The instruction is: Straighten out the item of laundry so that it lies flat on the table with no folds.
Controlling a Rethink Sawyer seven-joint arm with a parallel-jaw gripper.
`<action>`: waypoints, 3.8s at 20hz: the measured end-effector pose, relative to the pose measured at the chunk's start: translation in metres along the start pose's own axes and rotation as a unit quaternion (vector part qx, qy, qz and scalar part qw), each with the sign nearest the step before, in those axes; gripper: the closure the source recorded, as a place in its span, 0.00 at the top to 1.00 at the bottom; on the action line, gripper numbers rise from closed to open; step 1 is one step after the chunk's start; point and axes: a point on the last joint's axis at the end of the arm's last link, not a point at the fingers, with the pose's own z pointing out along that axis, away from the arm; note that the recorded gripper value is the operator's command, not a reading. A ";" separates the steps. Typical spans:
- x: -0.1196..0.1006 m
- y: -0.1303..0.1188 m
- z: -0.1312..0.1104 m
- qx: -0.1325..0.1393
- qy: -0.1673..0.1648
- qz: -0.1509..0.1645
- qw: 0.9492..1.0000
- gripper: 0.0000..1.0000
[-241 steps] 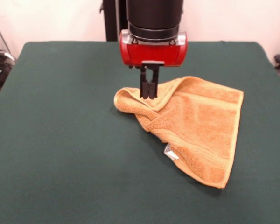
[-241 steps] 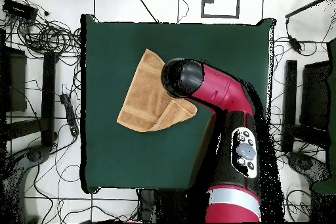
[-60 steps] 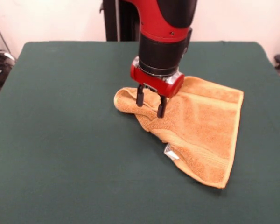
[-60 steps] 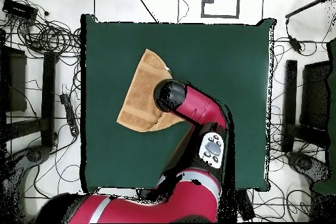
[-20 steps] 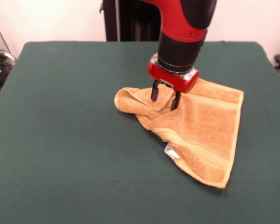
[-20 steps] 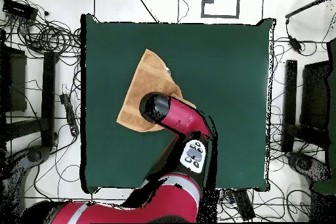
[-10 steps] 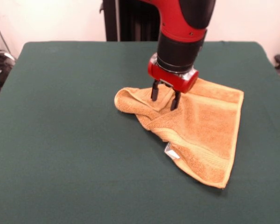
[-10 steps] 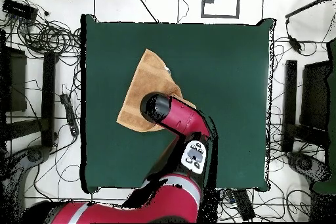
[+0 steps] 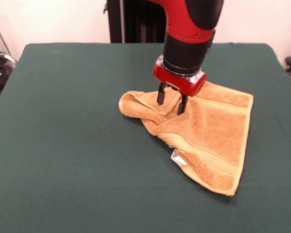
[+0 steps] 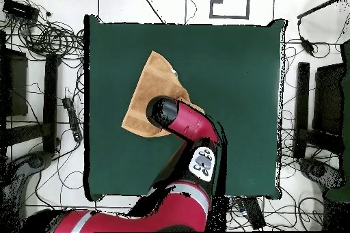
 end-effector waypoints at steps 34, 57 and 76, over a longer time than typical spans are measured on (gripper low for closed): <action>-0.009 0.014 -0.037 -0.019 -0.030 0.003 0.999 1.00; -0.028 -0.026 -0.011 -0.016 -0.047 -0.013 0.999 1.00; -0.019 -0.026 -0.008 -0.010 -0.047 -0.044 0.998 1.00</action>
